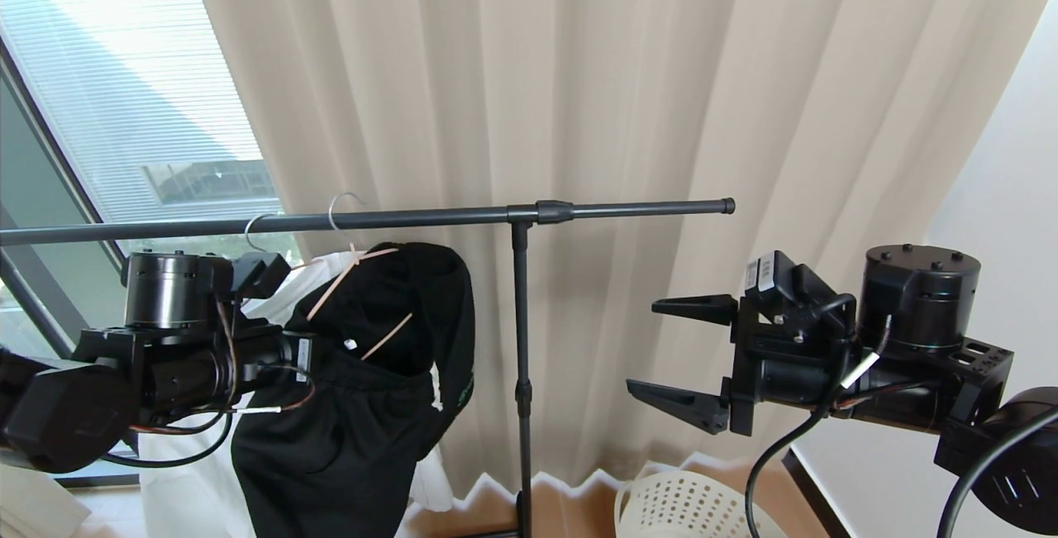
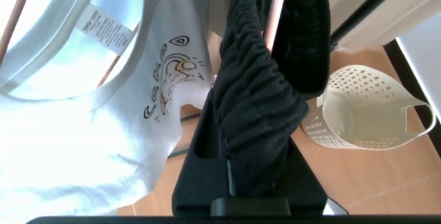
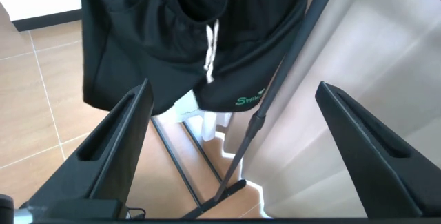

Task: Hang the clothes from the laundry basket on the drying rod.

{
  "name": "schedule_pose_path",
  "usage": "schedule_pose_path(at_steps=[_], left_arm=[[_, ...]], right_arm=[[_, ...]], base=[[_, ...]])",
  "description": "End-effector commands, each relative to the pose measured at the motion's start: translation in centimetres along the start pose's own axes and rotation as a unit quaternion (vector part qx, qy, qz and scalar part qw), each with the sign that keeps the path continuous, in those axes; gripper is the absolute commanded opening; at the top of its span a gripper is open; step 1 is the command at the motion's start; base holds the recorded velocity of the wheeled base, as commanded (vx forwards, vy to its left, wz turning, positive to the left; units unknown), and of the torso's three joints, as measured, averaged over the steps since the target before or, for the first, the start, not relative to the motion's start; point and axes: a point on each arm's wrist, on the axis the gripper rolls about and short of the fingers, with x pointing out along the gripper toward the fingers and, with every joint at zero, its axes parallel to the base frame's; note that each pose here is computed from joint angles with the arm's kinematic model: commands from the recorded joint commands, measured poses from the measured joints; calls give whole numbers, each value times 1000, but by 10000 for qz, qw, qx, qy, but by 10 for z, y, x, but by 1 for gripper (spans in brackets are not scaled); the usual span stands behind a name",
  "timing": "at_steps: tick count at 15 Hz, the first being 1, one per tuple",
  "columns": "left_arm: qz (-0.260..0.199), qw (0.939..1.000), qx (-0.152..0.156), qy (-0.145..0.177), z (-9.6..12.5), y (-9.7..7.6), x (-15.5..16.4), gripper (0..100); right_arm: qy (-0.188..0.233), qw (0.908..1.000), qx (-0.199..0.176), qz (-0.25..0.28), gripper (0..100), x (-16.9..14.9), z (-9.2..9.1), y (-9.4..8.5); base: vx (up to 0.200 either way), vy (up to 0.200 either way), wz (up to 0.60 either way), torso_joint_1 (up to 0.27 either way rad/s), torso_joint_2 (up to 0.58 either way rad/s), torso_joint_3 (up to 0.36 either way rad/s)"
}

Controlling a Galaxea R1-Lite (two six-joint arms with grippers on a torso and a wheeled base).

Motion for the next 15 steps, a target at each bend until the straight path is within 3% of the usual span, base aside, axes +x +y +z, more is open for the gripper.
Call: schedule_pose_path(at_steps=[1,4,15], left_arm=[[15,9998,-84,174,-4,1,16,0],[33,9996,-222,173,-1,2,24,0],[25,9995,-227,219,-4,2,23,0]], right_arm=[[6,10000,2,0,100,0,0,0],[14,10000,6,-5,100,1,-1,0],[44,10000,29,3,100,2,-3,-1]], base=[[0,0,0,0,0,0],[0,0,0,0,0,0],[0,0,0,0,0,0]])
